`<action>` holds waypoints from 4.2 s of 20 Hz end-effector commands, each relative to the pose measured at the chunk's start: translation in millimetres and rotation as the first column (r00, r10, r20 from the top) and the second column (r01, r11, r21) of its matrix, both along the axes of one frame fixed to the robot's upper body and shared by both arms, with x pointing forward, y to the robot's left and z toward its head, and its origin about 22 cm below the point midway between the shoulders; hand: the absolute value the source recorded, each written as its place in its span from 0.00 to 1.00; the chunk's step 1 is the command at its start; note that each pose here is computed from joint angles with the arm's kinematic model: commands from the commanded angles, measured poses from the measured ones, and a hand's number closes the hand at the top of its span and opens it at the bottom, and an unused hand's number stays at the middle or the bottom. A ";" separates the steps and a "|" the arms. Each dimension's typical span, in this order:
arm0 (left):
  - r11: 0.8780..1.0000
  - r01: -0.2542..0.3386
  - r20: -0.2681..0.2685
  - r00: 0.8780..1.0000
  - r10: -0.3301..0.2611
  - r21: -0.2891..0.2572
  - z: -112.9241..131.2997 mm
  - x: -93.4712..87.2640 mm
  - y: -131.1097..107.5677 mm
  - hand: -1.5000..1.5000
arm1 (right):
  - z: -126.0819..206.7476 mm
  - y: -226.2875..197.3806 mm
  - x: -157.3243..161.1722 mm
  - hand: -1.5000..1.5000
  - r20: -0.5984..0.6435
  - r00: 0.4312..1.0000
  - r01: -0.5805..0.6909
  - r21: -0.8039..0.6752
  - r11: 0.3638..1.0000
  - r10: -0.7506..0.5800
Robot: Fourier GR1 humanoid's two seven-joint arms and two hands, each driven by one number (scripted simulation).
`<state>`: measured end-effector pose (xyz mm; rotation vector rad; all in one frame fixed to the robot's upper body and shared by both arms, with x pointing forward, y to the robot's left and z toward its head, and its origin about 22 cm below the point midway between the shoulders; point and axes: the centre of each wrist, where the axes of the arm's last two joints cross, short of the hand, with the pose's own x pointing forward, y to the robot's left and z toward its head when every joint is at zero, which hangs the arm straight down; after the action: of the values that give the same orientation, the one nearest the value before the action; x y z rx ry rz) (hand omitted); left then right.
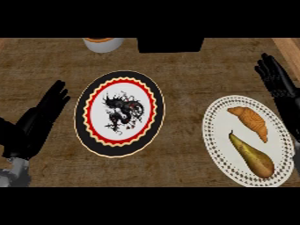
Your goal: Pick the pear from the placemat and place it in the plate
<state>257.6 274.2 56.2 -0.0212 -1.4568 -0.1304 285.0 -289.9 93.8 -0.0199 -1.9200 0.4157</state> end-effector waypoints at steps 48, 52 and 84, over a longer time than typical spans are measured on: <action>0.988 -0.051 0.314 0.949 0.003 0.145 45.6 31.1 11.2 0.50 | 19.0 30.4 -121.3 0.00 -0.199 0.980 -0.199 -0.971 0.130 0.016; 0.988 -0.059 0.305 0.952 0.012 0.146 50.9 38.4 -7.2 0.50 | 5.8 41.4 -100.6 0.00 -0.146 0.988 -0.142 -0.986 0.085 -0.044; 0.989 -0.036 0.298 0.954 -0.008 0.142 41.5 37.0 12.0 0.50 | -83.5 18.7 -40.5 1.00 -0.008 1.000 -0.007 -0.998 0.068 -0.011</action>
<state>296.4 286.3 100.9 0.1439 -1.7445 -0.2299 230.8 -278.3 12.0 -0.9177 -1.0437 1.7506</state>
